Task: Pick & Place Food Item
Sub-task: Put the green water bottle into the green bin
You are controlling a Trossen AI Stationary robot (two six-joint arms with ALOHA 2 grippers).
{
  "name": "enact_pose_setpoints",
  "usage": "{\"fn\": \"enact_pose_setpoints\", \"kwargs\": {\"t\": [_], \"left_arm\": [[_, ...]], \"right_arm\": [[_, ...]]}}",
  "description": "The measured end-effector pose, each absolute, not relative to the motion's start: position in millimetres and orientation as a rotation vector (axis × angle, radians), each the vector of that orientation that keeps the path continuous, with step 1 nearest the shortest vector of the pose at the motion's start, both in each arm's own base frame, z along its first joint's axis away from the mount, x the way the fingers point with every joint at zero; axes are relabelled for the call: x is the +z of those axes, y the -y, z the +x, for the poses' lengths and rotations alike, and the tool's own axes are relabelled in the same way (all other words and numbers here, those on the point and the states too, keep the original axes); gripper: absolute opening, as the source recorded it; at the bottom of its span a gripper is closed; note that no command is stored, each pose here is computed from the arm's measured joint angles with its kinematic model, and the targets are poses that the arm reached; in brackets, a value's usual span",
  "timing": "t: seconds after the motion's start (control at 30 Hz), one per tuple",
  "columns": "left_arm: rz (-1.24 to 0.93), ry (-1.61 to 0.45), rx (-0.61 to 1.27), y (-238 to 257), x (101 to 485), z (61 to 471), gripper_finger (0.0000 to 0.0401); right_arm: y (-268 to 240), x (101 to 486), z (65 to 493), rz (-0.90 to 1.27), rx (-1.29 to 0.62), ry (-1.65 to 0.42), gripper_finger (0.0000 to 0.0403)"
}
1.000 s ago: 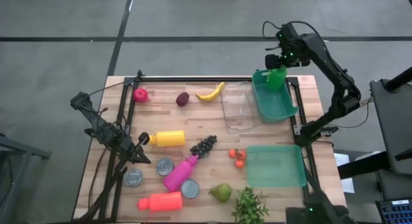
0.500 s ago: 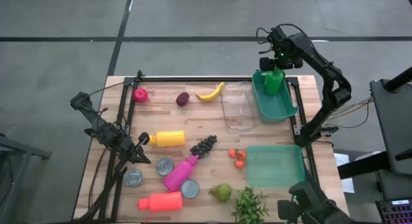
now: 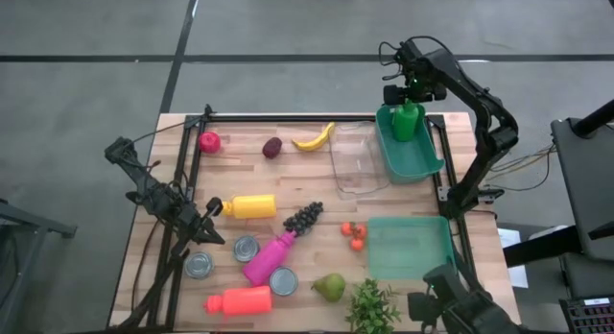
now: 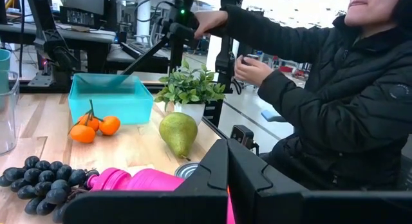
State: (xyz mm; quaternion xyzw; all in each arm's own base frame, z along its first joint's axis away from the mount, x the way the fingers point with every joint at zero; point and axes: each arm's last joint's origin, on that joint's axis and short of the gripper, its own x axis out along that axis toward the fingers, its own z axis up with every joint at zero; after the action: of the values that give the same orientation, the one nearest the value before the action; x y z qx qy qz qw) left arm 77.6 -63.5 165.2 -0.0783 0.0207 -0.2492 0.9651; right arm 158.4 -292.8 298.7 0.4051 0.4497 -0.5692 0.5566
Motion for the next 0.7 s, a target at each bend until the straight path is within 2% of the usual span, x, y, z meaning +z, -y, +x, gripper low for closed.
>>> {"fn": "enact_pose_setpoints", "kwargs": {"t": [0.7], "left_arm": [[-0.159, -0.042, -0.504, 63.5, 165.2, 77.7, 0.0000]], "right_arm": [[291.7, 299.4, 158.2, 0.963, -1.342, -1.060, 0.0215]]}}
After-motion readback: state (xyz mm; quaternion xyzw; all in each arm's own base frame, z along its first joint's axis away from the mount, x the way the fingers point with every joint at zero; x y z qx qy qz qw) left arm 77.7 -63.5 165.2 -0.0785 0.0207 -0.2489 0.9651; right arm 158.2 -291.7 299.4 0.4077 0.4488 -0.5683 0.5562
